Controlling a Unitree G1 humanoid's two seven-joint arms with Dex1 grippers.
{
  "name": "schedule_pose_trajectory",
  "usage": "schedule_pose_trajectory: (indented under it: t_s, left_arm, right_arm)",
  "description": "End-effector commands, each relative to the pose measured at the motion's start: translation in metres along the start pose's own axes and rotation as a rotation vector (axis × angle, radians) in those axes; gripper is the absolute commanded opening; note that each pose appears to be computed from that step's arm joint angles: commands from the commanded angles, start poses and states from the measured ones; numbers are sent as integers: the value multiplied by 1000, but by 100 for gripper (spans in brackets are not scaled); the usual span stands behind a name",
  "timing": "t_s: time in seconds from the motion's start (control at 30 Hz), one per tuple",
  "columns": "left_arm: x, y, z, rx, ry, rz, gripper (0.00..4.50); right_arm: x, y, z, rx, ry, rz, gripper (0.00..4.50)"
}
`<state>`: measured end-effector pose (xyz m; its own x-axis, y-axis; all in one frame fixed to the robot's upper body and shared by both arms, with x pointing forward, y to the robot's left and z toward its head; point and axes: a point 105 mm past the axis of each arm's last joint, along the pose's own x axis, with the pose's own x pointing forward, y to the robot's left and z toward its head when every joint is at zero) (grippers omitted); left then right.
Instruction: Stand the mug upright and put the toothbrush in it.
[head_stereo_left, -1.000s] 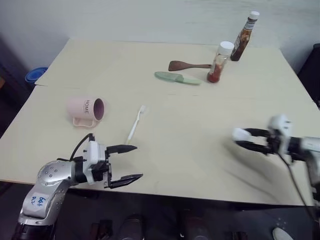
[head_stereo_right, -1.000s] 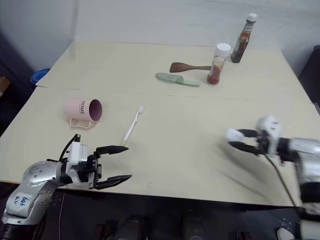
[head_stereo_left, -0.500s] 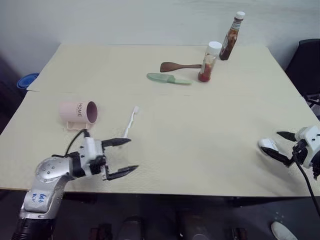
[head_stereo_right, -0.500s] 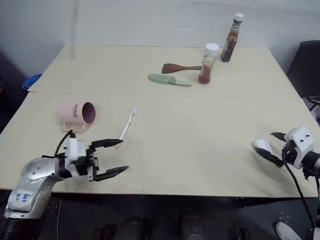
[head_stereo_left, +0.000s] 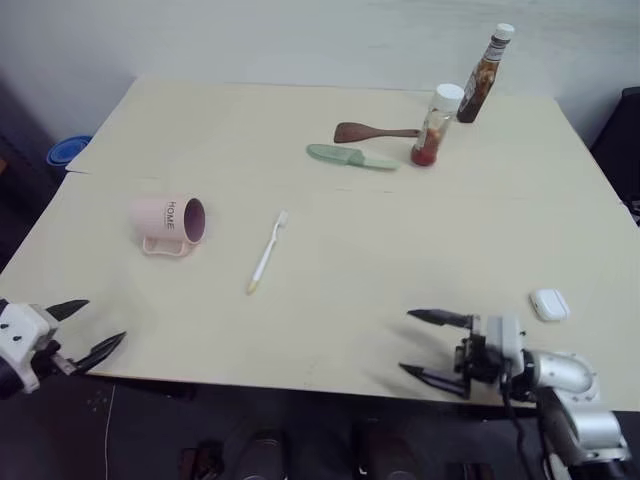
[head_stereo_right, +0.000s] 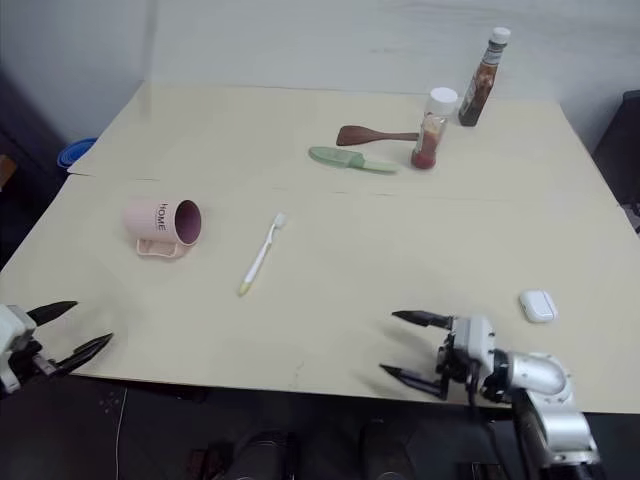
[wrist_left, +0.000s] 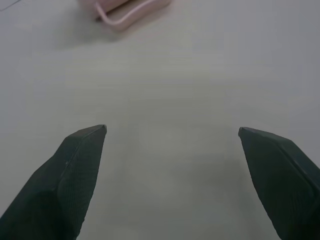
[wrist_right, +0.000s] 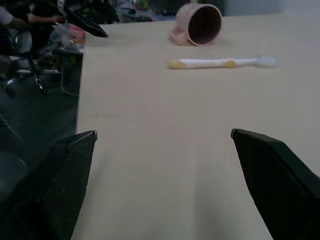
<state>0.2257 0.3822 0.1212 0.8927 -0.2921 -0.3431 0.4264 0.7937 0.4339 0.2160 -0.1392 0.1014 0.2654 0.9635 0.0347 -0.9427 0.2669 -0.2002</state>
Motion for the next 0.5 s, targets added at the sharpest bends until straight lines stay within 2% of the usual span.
schedule_pose_trajectory:
  t_s: [0.03,0.2,0.5]
  left_arm:
    - [12,11,36,117,-45,-33,450]
    - [49,6,64,181,-10,-146,450]
    - [122,1,64,208,115,-308,450]
  right_arm:
    - [9,0,14,-73,-36,-3,448]
    - [10,-10,19,-111,-53,-63,448]
    - [17,-7,17,-71,-60,-61,448]
